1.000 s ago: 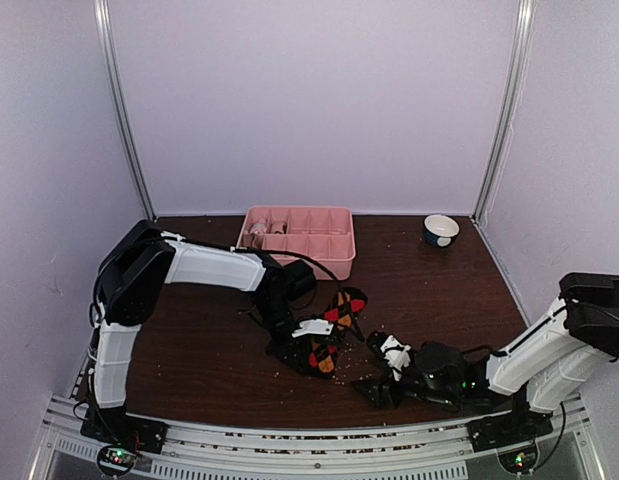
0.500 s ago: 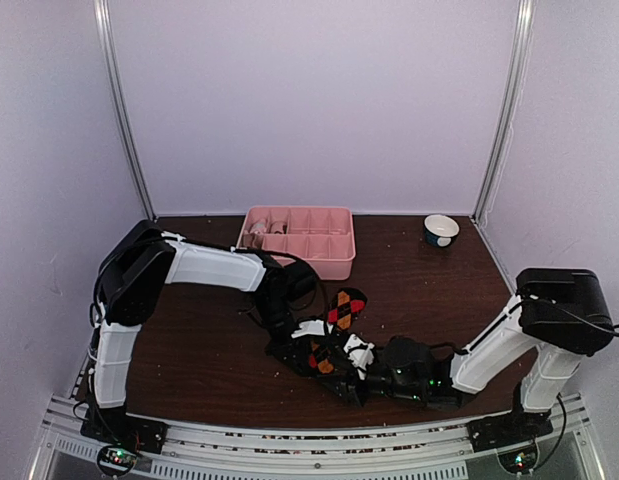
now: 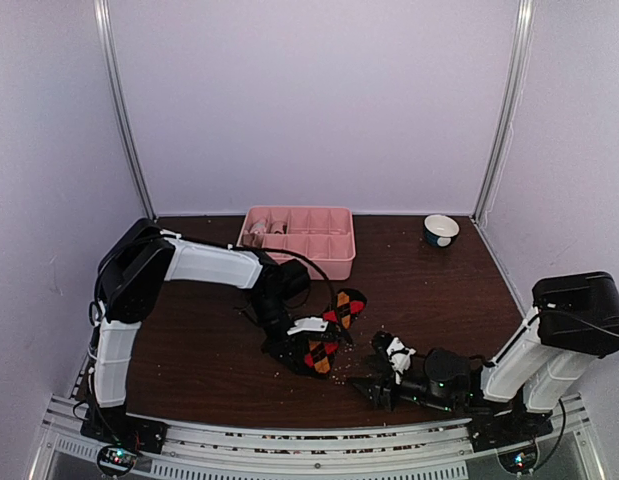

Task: Roll the socks
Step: Roll the sock at the center of the board.

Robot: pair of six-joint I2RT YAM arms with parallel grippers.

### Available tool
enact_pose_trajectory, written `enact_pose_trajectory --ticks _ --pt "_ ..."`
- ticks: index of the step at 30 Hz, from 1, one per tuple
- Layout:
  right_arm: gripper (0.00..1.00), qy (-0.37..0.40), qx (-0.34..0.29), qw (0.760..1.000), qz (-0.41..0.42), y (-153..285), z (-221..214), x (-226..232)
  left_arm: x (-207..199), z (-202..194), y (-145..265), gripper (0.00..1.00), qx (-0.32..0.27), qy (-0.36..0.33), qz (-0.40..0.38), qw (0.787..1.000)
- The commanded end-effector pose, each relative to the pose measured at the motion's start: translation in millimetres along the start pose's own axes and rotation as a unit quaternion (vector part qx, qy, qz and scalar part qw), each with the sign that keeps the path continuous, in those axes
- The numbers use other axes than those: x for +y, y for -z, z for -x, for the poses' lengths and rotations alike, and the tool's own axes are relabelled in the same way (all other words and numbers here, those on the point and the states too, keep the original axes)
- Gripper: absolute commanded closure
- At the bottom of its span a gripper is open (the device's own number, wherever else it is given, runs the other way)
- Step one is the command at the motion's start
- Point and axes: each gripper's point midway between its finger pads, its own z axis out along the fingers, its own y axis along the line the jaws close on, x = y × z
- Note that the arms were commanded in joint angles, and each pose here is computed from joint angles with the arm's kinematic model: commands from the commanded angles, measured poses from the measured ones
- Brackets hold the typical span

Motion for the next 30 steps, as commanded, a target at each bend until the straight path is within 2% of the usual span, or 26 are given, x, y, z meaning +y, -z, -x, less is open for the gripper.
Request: enact_pose_trajectory --ticks 1,5,10,16,22,30 --pt "0.42 -0.027 -0.056 0.998 -0.019 6 22 1 -9 -2 -4 0.96 -0.014 0.02 -0.037 0.999" --pt "0.42 0.006 -0.052 0.998 -0.021 5 20 13 -12 0 -6 0.96 -0.021 0.035 -0.06 0.997" --pt "0.41 0.095 -0.012 0.995 -0.002 -19 15 40 -11 -1 -7 0.96 -0.018 0.037 -0.06 0.997" --pt "0.44 0.149 0.016 0.989 0.01 -39 7 48 -10 0 -6 0.96 -0.019 0.038 -0.061 0.997" --pt "0.52 0.161 0.034 0.986 0.021 -49 -7 51 -9 -1 -8 0.96 -0.017 0.04 -0.063 0.997" --pt "0.7 0.165 0.036 0.986 0.014 -64 -6 50 -8 -2 -8 0.96 -0.013 0.039 -0.06 0.997"
